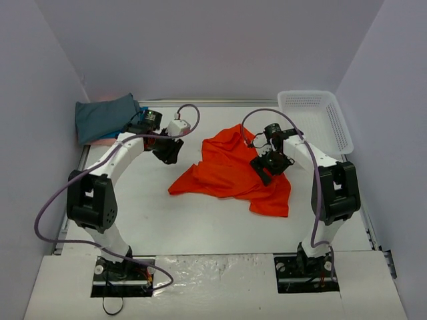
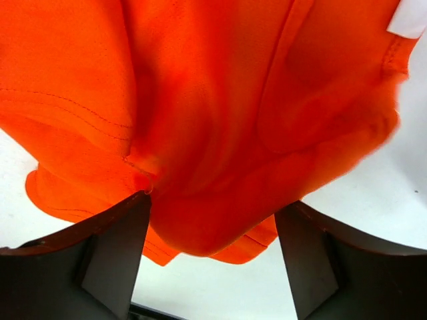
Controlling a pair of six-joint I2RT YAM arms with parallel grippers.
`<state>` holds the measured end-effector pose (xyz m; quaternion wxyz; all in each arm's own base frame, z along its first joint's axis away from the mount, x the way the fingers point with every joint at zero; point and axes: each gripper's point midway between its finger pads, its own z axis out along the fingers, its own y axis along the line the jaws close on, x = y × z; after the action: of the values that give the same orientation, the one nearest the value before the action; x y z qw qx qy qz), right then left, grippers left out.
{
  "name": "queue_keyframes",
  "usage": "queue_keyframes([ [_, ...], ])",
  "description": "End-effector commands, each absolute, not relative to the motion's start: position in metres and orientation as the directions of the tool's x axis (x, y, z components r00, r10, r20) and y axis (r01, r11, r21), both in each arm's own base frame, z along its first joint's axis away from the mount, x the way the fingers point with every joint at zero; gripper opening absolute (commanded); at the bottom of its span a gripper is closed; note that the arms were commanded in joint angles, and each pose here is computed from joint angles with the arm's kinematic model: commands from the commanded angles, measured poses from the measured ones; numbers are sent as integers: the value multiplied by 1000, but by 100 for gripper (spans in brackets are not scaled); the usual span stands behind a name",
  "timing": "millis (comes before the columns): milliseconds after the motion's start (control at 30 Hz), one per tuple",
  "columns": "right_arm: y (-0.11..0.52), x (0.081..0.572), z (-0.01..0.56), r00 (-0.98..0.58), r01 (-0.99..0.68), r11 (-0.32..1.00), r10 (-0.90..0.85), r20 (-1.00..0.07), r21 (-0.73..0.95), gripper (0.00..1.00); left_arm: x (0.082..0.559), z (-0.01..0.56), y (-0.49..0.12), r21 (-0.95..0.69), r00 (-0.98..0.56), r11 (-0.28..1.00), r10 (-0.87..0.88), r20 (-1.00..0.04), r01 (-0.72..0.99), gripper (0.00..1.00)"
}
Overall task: Fold and stack the t-shirts
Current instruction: Flatten out the tshirt
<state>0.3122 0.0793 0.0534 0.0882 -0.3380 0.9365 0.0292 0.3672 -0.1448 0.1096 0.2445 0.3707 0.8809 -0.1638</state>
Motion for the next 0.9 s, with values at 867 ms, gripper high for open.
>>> queue_keyframes([
  [867, 72, 426, 139, -745, -513, 855, -488, -456, -77, 79, 319, 121, -428, -43, -274, 351, 642, -716, 935, 60],
])
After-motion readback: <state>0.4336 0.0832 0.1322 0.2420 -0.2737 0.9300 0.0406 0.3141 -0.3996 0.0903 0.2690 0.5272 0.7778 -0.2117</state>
